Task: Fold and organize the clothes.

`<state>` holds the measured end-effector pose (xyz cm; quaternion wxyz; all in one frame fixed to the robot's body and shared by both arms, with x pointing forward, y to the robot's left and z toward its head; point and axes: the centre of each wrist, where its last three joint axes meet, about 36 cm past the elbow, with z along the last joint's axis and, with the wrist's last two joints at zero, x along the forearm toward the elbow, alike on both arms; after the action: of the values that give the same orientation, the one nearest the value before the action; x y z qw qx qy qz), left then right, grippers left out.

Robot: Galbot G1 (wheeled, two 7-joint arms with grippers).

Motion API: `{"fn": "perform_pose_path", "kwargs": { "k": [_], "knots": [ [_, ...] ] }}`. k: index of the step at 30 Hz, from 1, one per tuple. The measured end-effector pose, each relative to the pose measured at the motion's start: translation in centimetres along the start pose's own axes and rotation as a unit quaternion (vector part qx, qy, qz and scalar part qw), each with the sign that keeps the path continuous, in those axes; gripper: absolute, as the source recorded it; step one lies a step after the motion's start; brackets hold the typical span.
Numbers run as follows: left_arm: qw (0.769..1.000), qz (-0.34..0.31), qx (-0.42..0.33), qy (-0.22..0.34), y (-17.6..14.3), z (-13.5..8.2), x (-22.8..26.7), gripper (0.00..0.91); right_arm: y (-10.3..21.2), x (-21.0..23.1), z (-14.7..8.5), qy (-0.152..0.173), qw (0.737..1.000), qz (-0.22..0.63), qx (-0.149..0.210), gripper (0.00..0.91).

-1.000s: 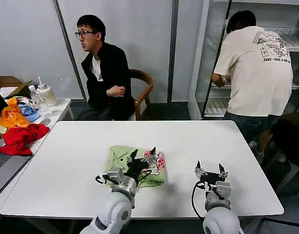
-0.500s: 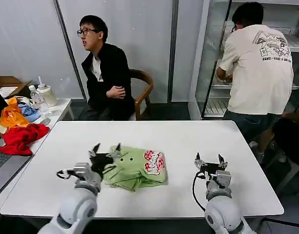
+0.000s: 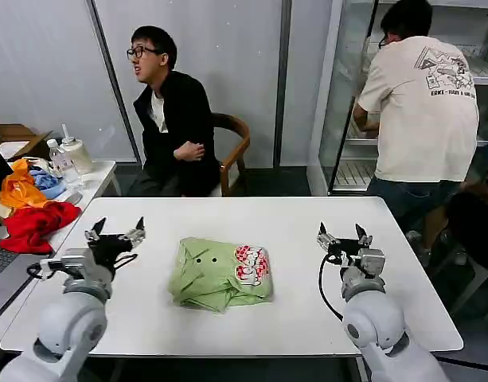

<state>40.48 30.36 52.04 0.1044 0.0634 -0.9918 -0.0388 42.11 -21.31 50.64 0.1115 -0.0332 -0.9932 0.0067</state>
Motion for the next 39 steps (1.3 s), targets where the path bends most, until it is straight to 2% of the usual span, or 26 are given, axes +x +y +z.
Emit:
{"fn": "perform_pose_path", "kwargs": {
  "k": [5, 13, 39],
  "knots": [
    [1.000, -0.022, 0.006, 0.009, 2.0, -0.1, -0.2, 0.907, -0.1, -0.2, -0.9, -0.008, 1.000, -0.007, 0.004, 0.907],
    [0.999, -0.033, 0.013, 0.014, 2.8, -0.2, -0.1, 0.907, 0.1, -0.1, -1.3, -0.006, 1.000, -0.016, -0.001, 0.907],
    [0.998, -0.051, 0.021, 0.039, 4.4, 1.2, -1.1, 0.907, -0.5, -0.6, -0.4, 0.019, 1.000, -0.010, -0.005, 0.907]
  ]
}}
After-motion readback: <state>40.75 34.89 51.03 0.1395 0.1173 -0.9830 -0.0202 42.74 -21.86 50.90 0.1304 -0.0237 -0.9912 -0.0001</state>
